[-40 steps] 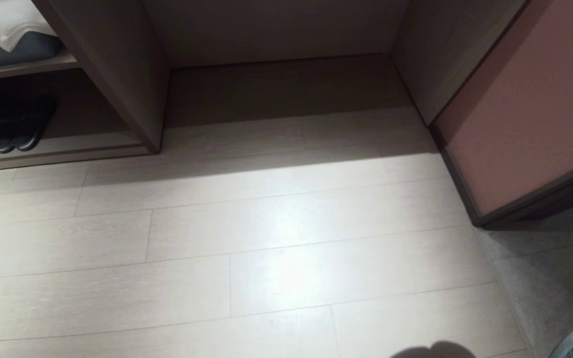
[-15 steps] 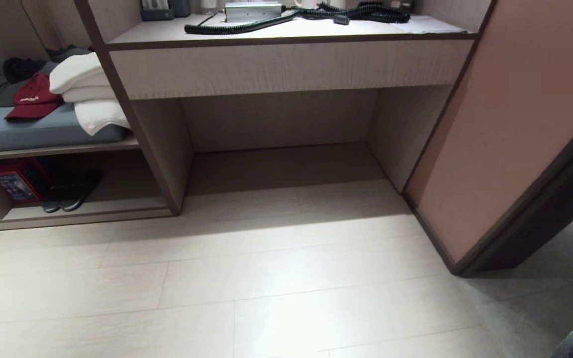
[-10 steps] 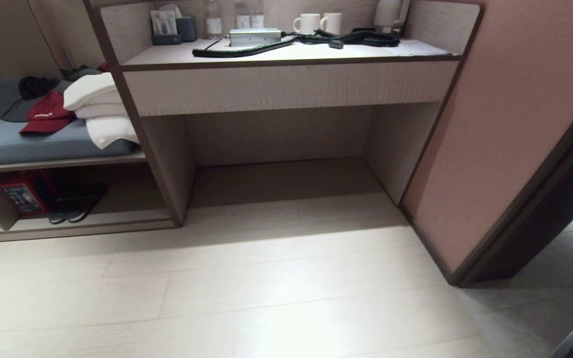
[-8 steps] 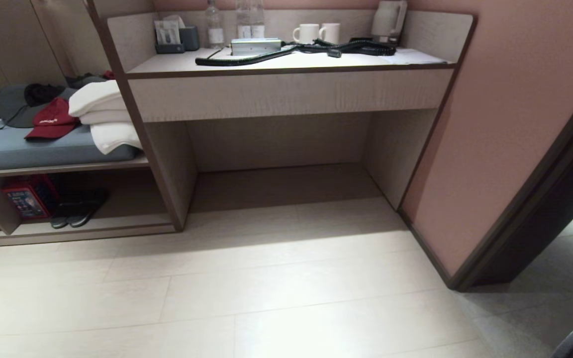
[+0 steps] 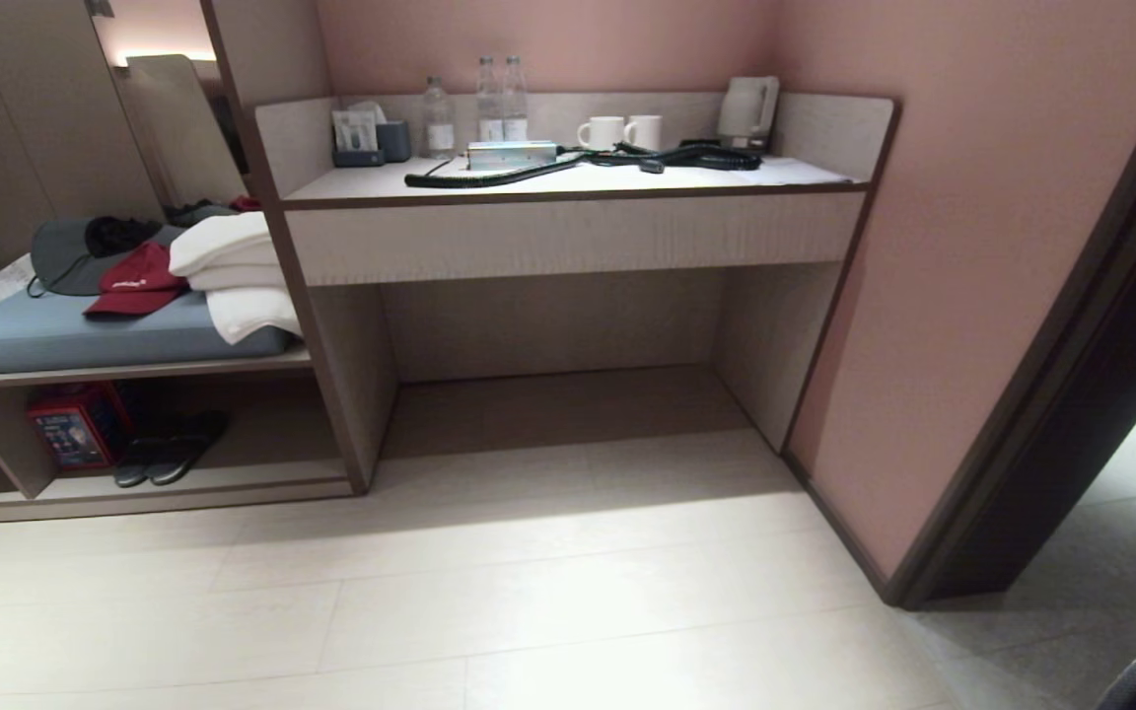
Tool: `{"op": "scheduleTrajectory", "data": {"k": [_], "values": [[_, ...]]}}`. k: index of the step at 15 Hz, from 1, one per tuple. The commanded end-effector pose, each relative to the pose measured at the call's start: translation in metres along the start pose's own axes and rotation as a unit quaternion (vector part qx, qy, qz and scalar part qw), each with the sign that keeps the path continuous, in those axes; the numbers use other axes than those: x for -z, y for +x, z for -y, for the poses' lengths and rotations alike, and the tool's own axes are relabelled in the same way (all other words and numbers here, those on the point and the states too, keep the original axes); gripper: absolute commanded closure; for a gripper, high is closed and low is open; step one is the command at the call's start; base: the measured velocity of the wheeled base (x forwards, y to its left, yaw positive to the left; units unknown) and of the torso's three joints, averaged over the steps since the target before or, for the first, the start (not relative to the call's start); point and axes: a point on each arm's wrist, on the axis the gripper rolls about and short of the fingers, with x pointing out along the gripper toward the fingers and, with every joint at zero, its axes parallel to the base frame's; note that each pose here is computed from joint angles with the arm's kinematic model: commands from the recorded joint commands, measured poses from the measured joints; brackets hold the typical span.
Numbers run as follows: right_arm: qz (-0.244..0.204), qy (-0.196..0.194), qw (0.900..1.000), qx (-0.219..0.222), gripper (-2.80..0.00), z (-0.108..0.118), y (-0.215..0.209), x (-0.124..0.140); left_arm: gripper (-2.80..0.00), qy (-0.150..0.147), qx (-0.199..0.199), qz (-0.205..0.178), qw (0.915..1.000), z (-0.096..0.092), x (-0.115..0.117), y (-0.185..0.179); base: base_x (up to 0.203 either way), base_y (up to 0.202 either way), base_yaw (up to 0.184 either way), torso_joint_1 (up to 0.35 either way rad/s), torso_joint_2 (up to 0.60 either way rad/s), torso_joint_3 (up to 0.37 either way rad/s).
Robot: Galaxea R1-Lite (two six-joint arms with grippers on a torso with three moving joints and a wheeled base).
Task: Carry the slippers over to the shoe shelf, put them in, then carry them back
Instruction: Place the slippers into the shoe cabinet
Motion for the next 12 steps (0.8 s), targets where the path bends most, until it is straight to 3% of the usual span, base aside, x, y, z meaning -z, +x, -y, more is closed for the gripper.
{"op": "scheduleTrajectory", "data": {"k": [1,9,12], "values": [[0.002,-0.001,1.0,0.0,0.0,0.0,-0.0002,0.0001,0.0,0.0,0.0,-0.002,1.0,0.0,0.0004,0.0002,0.0,0.0,0.0,0.007,0.0,0.046],[0.002,-0.001,1.0,0.0,0.0,0.0,-0.0002,0.0001,0.0,-0.001,0.0,-0.002,1.0,0.0,0.0004,0.0002,0.0,0.0,0.0,0.0,0.0,0.009],[0.002,-0.001,1.0,0.0,0.0,0.0,-0.0002,-0.0001,0.0,-0.001,0.0,-0.002,1.0,0.0,0.0004,0.0002,-0.001,0.139,-0.004,0.002,0.0,0.004]]}}
